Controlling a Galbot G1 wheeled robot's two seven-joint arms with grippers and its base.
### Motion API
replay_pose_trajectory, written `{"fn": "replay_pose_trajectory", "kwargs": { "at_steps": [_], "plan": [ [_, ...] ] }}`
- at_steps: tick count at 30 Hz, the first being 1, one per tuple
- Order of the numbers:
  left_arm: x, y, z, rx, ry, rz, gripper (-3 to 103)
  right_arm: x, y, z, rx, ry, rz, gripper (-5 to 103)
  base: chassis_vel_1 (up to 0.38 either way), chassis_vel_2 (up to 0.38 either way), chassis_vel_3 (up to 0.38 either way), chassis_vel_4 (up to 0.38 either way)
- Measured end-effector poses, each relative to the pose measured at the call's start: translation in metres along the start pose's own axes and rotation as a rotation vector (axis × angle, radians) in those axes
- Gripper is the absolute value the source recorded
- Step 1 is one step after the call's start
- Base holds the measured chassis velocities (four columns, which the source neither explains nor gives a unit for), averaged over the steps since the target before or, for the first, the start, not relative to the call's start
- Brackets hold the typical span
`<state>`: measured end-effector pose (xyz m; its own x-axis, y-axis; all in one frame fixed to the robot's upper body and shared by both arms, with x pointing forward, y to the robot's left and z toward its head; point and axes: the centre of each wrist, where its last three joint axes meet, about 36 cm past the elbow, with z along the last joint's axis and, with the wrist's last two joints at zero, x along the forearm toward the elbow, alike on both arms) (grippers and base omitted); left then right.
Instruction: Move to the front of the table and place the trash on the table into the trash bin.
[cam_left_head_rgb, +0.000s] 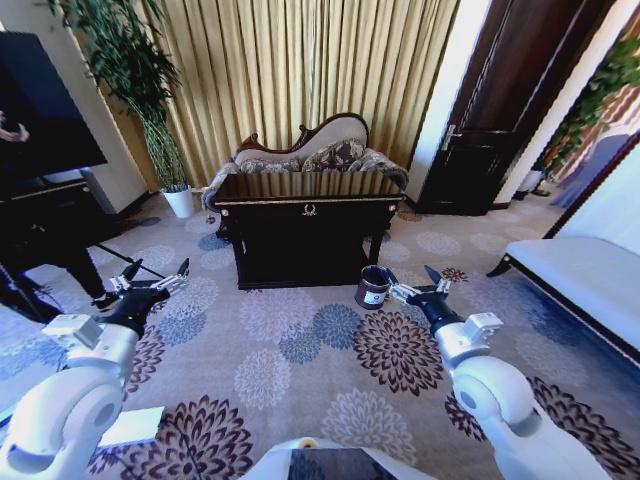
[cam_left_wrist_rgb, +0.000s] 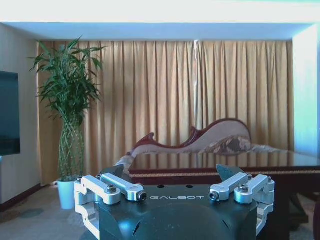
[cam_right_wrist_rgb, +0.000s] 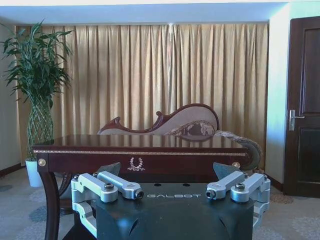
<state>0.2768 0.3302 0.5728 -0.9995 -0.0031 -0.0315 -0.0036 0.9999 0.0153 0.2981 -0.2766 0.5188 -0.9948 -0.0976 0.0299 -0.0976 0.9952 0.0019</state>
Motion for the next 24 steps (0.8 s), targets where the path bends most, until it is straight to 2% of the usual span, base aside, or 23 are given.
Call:
{"fn": "replay_pose_trajectory", "kwargs": {
  "at_steps": [4, 10, 24],
  "plan": [
    [-0.001, 0.000, 0.005, 0.019, -0.014, 0.006, 100, 0.002, 0.003, -0.004, 0.026, -0.008, -0.004, 100, 0.000, 0.000, 0.000, 0.000],
    [-0.002, -0.002, 0.007, 0.030, -0.021, 0.024, 100, 0.005, 0.007, -0.011, 0.027, -0.011, -0.017, 100, 0.000, 0.000, 0.000, 0.000],
    [-0.003, -0.001, 0.005, 0.019, -0.025, 0.019, 100, 0.004, 0.006, -0.014, 0.015, -0.015, -0.012, 100, 0.000, 0.000, 0.000, 0.000]
  ]
}}
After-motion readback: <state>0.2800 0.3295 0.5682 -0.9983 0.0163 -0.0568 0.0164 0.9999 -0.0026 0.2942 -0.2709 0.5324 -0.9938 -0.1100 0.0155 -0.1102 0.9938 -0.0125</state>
